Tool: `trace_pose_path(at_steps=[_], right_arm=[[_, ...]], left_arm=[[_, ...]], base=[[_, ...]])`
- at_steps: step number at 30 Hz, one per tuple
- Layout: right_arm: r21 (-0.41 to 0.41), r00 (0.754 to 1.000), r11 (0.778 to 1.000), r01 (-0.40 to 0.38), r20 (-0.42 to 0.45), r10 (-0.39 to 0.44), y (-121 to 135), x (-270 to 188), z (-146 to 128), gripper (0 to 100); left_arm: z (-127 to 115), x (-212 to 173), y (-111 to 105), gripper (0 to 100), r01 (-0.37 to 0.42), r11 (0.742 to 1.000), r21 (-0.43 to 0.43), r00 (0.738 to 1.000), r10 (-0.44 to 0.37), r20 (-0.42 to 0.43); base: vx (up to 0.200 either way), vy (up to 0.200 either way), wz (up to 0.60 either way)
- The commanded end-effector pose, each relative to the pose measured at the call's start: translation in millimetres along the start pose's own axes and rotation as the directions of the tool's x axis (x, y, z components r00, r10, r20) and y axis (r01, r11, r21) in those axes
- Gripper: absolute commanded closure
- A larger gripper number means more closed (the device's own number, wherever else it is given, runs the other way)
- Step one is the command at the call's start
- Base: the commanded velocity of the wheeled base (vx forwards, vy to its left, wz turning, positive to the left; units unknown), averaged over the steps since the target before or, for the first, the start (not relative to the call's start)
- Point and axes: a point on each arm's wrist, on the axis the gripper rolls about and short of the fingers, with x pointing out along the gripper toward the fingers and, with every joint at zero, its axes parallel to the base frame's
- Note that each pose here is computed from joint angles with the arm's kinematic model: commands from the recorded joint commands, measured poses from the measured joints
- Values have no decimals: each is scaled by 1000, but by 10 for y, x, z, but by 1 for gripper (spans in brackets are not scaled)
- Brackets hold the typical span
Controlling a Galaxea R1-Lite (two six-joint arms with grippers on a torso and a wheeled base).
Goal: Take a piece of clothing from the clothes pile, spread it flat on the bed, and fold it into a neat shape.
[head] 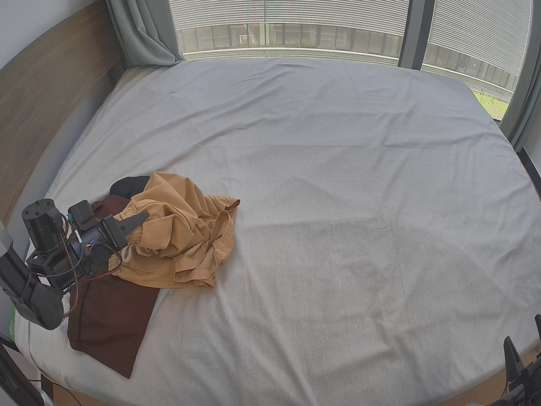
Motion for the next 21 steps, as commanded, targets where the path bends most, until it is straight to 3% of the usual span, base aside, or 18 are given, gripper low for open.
trace_pose_path(at_steps=[1, 13, 21], right_arm=[[0, 1000, 1000, -2, 1, 2, 1, 0, -51, 0], [1, 1000, 1000, -2, 1, 2, 1, 0, -51, 0], [1, 1000, 1000, 0, 2, 0, 0, -1, -47, 0]], left_arm=[[-4, -49, -29, 100, 2, 1000, 4, 1000, -2, 2], [-64, -194, -188, 100, 41, 998, 58, 999, -41, 11], [-173, -355, -309, 100, 57, 998, 31, 998, -57, -1]], base=[[0, 0, 0], [0, 0, 0], [0, 0, 0]])
